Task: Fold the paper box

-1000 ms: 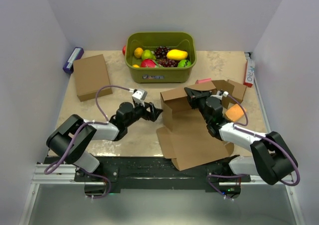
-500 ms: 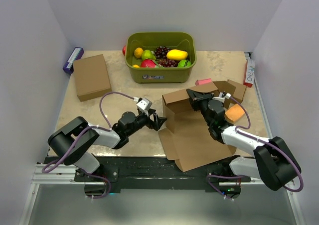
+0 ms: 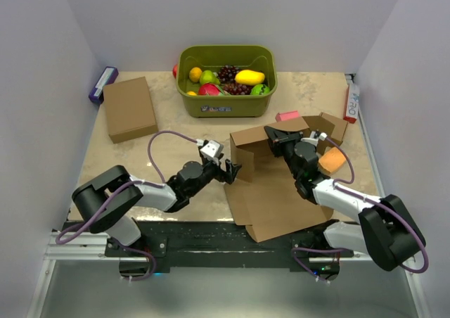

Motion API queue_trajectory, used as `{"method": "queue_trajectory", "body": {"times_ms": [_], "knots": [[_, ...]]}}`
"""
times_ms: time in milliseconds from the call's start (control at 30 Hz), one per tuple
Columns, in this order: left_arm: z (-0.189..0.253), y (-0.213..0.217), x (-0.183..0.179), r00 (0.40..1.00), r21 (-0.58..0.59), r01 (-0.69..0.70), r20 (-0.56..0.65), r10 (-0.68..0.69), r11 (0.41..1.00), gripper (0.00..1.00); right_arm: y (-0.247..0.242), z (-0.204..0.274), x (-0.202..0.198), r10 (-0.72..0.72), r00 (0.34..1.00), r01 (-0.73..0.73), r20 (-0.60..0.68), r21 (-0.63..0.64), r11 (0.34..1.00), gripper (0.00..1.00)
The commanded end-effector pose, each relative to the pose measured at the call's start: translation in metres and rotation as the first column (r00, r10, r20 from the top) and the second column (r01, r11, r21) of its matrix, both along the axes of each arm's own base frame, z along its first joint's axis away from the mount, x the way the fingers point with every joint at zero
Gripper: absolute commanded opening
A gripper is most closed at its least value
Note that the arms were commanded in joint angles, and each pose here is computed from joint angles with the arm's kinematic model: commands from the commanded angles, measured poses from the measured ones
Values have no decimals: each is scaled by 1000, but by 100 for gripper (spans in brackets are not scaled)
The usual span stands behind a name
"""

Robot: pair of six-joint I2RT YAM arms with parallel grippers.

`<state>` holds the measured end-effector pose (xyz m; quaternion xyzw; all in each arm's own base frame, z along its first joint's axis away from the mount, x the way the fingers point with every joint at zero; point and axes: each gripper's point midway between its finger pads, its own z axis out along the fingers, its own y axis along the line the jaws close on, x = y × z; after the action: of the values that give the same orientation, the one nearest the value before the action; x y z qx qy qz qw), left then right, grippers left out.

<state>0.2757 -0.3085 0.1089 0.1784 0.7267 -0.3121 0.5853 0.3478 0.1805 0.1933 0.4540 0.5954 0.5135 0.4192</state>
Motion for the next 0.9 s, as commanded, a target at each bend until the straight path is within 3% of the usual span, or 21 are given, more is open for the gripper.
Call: {"method": "queue_trajectory", "body": {"times_ms": [0,533,867], "knots": [[16,-1,19,987,-3,-154,57,154,988,87,-5,-14,-2,-19,999,18,-25,-51,999,12],[16,12,41,944,31,-323,81,319,946,88,-8,-11,-5,-25,1000,25,-14,-47,999,12],[34,2,39,946,22,-241,230,230,970,88,-11,-16,-8,-31,999,29,-25,-70,997,12]]}}
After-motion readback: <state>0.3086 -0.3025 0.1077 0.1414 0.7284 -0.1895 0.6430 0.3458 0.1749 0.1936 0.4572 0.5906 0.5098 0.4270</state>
